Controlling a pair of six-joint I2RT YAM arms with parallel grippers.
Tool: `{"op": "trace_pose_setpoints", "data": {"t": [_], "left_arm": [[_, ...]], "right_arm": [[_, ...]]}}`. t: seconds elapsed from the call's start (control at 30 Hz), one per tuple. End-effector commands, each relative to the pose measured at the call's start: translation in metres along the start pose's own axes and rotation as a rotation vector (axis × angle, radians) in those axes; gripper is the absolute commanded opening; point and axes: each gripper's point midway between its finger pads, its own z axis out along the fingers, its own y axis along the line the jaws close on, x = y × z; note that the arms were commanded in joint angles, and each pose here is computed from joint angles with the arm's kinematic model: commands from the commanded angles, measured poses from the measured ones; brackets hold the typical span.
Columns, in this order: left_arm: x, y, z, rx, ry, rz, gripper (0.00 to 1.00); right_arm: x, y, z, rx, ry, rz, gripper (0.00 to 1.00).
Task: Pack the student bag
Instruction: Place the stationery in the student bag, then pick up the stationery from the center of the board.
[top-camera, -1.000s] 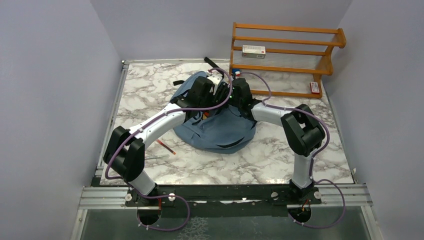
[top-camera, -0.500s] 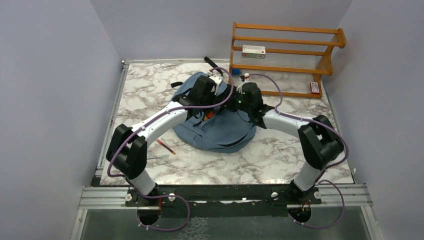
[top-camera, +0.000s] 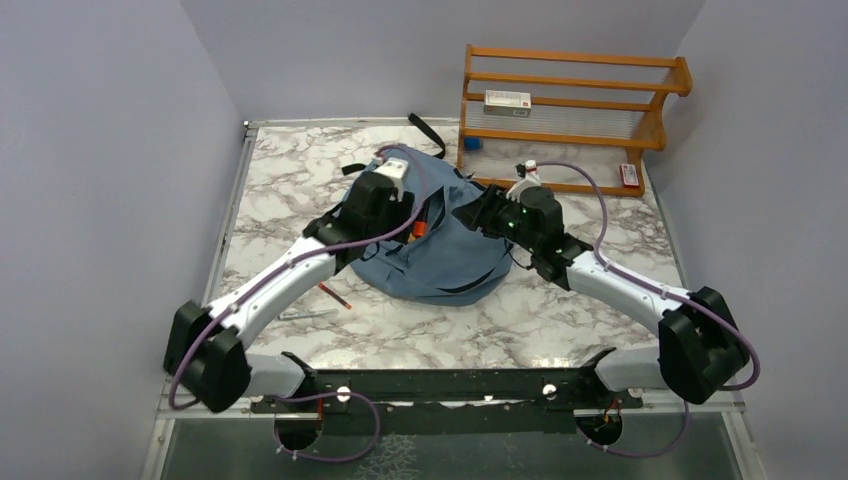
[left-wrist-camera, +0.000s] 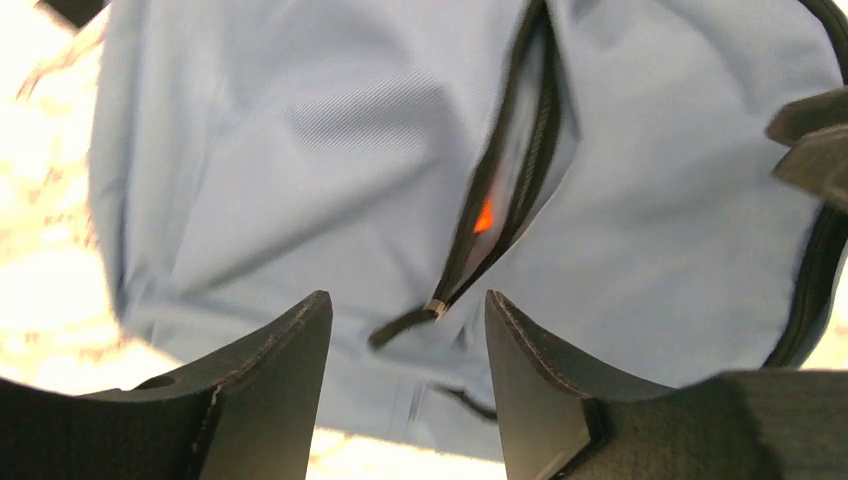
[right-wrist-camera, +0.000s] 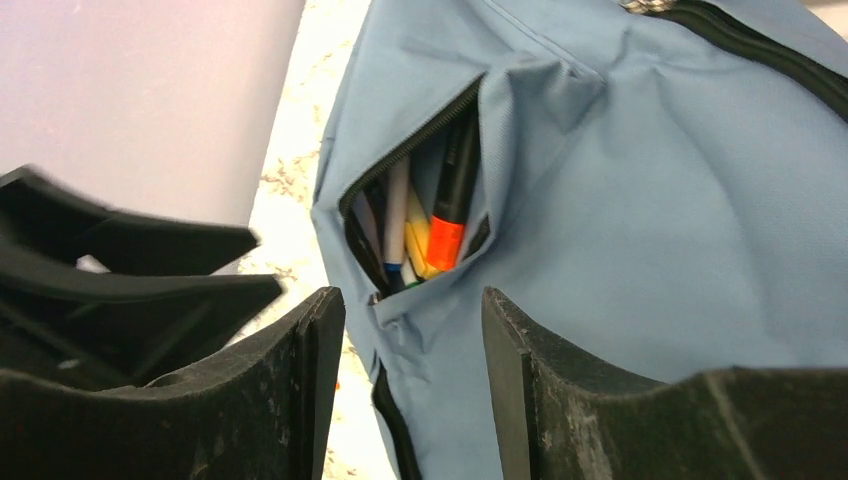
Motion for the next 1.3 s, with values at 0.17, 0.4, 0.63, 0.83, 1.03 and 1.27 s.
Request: {"op": "trace_pose_setpoints", "data": {"t": [0.17,0.4,0.63,0.83,1.03,1.27], "left_arm": [[0.083,0.092,-0.052,-0.465,-0.079,-0.736,0.6],[0.16,0.107,-0.049,-0.692,0.123,-0.996,0.62],[0.203,0.099,-0.036,-0.766,0.308,-1.002,0.62],[0.221,0.096,-0.032,-0.8,0.383,-1.01,0.61],[0.227,0.098,-0.031,-0.818,0.397,-1.001,0.51],[0.227,0.1,-0.026,-0.825,0.396,-0.993,0.26]], "right_arm": [[0.023,-0.028,0.001,0.081,0.053,0.004,0.57],[0.03,-0.027,0.005,0.071,0.083,0.038,0.57],[0.026,-0.035,-0.002,0.117,0.053,0.037,0.57],[0.027,-0.037,-0.006,0.131,0.054,0.043,0.57],[0.028,-0.038,-0.006,0.133,0.057,0.049,0.57],[0.029,-0.038,-0.006,0.135,0.06,0.055,0.57]]}}
